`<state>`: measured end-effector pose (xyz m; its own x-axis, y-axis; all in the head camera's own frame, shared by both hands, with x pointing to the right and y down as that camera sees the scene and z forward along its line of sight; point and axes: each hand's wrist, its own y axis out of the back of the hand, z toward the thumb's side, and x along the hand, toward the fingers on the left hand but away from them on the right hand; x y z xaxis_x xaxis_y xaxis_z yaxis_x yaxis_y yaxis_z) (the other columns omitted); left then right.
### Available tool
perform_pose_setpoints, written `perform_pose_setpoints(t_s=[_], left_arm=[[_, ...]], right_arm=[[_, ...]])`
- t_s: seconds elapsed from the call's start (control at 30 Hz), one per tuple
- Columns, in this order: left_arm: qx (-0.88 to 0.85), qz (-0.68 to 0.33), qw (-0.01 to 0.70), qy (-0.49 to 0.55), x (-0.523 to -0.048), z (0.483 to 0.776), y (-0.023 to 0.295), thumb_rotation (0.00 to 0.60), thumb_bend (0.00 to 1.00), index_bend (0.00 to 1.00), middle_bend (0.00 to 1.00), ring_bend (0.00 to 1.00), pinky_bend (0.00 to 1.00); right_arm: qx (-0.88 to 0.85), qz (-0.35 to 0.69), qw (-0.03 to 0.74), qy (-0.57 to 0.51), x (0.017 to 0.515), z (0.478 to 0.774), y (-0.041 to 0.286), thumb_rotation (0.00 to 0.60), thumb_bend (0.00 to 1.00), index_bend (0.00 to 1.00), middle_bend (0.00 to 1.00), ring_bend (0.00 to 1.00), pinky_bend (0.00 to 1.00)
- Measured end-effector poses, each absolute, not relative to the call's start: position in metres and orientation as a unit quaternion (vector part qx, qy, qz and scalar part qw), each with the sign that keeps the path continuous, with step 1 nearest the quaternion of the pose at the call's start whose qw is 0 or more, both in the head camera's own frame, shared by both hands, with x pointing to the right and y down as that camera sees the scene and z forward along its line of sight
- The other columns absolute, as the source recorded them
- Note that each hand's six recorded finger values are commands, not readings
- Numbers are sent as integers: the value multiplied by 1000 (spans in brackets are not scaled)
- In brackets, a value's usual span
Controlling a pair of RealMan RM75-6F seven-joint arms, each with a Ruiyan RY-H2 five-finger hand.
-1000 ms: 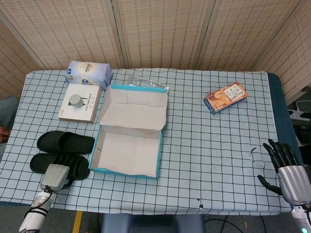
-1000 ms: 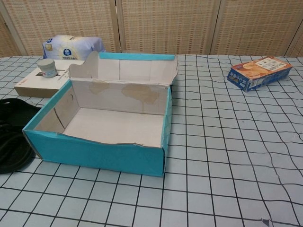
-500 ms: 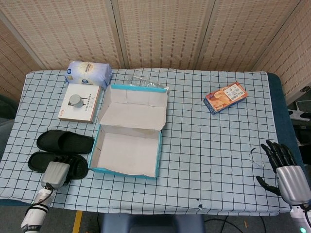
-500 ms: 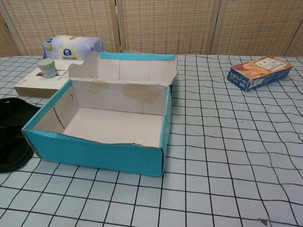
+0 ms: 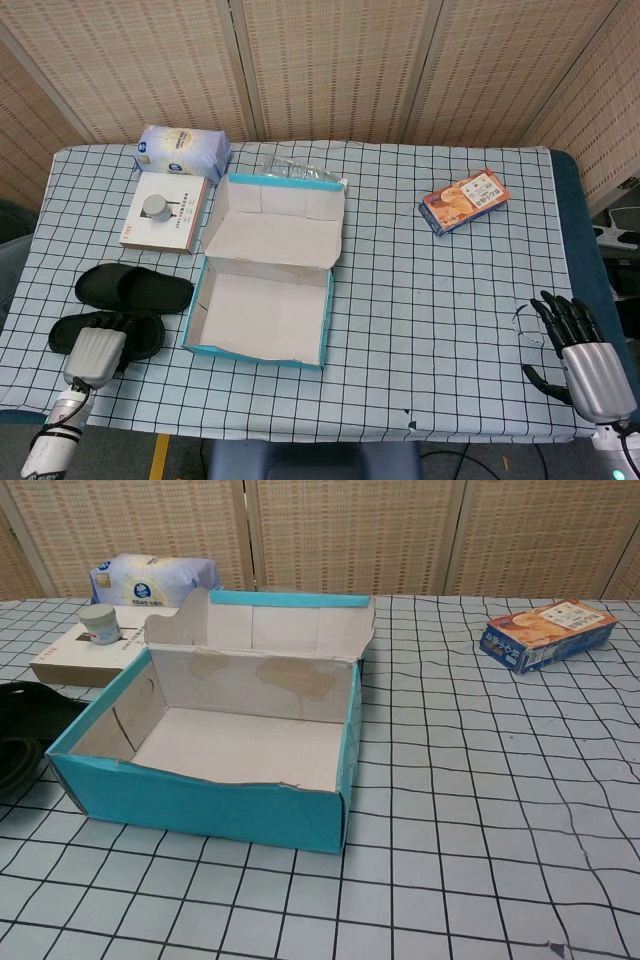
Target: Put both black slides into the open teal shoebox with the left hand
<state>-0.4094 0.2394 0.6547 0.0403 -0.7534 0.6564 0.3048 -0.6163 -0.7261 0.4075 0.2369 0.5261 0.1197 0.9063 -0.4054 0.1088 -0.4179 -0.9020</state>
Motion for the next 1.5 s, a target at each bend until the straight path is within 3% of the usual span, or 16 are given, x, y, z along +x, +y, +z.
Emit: perform_pose_setpoints(t_s=[0.27,0.53,0.77,1.23,1.5], left_arm=[[-588,-652,425,222,-410,622,234,600,545,614,779,701,745],[-585,-644,436,230,-412,619,233,600,566,681,839,751,791],[-577,-614,485,236,-406,616,228,600,645,855,991,892,925],[-561,-529,586,249,-397,602,229,600,663,881,1000,919,953],[-510,-477,653,293,-394,576,210,600,697,883,1000,926,963]], right_arm=[[-653,535,372,-386,405,528,237,592,157,0,0,0,0],[-655,534,371,-386,404,528,237,593,157,0,0,0,0],[-657,536,368,-381,403,530,238,592,157,0,0,0,0],[-662,540,361,-374,401,535,239,592,157,0,0,0,0],[-663,543,359,-370,401,535,240,593,157,0,0,0,0]])
